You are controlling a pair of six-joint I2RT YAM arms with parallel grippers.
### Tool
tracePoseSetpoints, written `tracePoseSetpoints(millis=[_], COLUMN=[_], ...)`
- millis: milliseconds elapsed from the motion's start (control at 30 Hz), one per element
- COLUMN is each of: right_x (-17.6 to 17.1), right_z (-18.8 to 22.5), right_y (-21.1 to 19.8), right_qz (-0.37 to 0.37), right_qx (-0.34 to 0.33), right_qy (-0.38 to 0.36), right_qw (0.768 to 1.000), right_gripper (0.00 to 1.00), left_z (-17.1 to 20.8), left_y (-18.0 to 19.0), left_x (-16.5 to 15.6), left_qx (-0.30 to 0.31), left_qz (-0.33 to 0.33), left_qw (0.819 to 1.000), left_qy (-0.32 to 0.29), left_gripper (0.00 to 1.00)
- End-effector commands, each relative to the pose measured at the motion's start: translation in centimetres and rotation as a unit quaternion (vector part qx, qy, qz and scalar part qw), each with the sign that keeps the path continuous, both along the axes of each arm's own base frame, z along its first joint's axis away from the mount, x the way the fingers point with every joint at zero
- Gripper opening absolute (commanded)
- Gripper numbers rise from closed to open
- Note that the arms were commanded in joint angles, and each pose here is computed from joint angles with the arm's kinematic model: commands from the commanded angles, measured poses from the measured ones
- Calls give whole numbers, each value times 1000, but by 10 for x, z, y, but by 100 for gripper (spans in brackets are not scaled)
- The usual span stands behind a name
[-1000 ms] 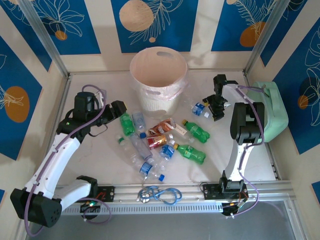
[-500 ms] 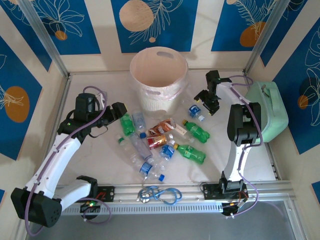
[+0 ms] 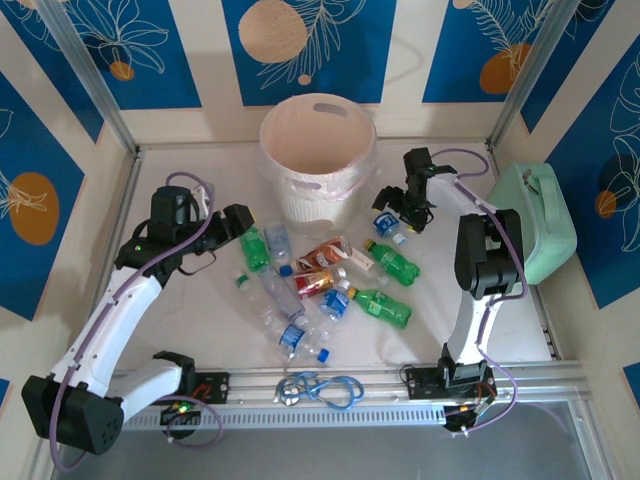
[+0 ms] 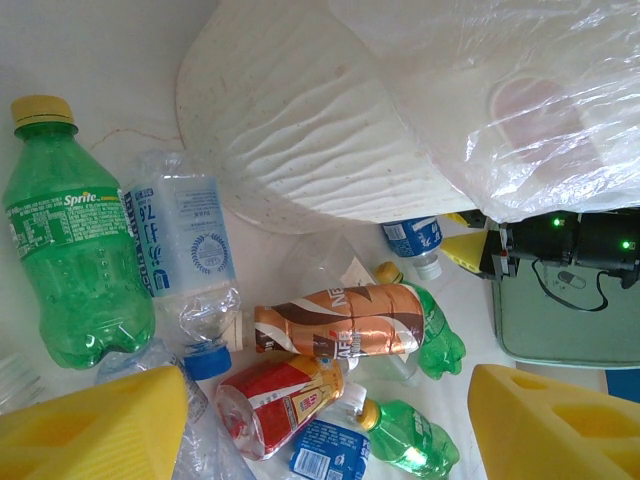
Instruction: Put the plastic bottles in the bin
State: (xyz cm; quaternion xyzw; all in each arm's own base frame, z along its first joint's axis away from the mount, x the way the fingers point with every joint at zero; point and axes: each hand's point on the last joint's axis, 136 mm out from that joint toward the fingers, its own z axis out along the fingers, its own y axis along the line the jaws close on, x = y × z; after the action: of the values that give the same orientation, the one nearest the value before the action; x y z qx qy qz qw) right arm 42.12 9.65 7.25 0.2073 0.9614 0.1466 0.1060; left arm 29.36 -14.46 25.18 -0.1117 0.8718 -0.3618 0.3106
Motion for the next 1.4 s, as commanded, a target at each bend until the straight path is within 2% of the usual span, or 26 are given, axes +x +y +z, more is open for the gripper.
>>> tracePoseSetpoints(millis=[0, 533, 767, 1133, 1367], right_x=[-1, -11, -11, -22, -15], right_z=[11, -20, -27, -24, -13], right_y=[9, 15, 1, -17, -5], right_qz=[34, 59, 27, -37, 27], right_qx=[11, -5, -20, -19, -53], right_qy=[-20, 19, 41, 70, 44], right_qw=[999, 998, 999, 997, 997], right_gripper=[93, 95, 87, 84, 99], left_z=[8, 11, 11, 9, 8], left_y=[0, -2, -2, -4, -4], left_x=[2, 5, 5, 6, 6], left_qx=[-13, -16, -15, -18, -19], left_qz=[-1, -5, -5, -6, -8], left_qw=[1000, 1000, 1000, 1000, 1000], left_qy=[-10, -10, -10, -9, -9], left_gripper=[74, 74, 74, 74, 74])
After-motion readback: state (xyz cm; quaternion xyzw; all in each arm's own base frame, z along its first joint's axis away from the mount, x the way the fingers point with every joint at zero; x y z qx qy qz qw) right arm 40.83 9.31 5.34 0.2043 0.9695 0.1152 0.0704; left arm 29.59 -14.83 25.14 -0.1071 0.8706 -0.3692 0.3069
